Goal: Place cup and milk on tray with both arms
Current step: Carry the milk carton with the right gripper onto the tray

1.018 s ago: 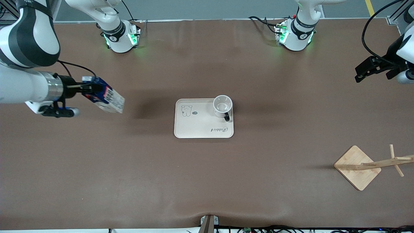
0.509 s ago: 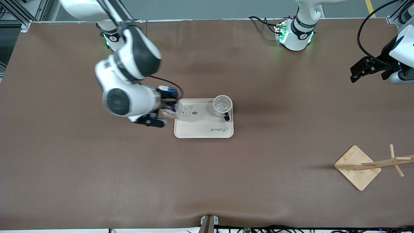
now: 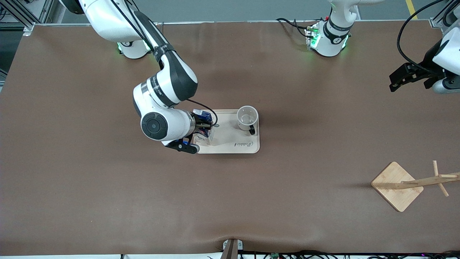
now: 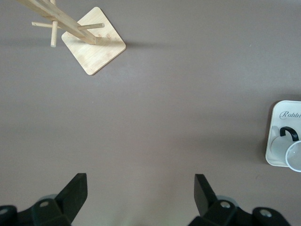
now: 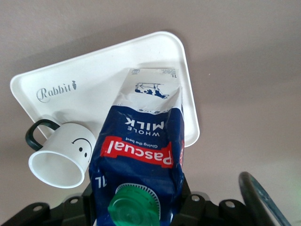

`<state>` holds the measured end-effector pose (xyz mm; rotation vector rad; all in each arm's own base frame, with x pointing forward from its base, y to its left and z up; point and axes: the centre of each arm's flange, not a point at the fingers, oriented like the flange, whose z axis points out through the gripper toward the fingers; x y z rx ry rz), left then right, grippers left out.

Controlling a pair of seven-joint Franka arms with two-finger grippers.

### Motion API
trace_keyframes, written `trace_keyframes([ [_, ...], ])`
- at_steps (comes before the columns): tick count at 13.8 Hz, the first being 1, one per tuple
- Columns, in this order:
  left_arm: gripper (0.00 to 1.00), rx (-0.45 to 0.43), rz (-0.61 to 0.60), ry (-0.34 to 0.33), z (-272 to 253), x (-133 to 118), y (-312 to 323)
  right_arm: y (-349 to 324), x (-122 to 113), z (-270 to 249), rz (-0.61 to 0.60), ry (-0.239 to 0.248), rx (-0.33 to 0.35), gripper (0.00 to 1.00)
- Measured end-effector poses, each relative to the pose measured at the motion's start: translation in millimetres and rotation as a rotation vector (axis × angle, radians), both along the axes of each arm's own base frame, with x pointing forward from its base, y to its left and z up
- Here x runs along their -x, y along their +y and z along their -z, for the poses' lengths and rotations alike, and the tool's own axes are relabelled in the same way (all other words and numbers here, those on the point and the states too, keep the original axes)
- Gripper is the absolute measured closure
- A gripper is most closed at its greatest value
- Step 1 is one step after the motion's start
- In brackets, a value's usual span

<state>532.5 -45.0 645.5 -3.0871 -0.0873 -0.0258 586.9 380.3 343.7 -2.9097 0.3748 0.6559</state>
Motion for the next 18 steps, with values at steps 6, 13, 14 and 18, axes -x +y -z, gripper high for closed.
trace_keyframes([
  [6,0.00,0.000,0.001,0.000,0,0,0,14,9,14,-0.026,0.030,-0.016,0.35],
  [13,0.00,0.000,0.009,0.000,0,0,-5,14,9,18,-0.059,0.029,-0.031,0.08],
  [14,0.00,-0.001,0.014,0.000,0,1,-7,14,9,19,-0.062,0.029,-0.032,0.01],
  [18,0.00,-0.001,0.022,0.001,1,1,-12,12,5,11,-0.061,0.021,-0.037,0.00],
])
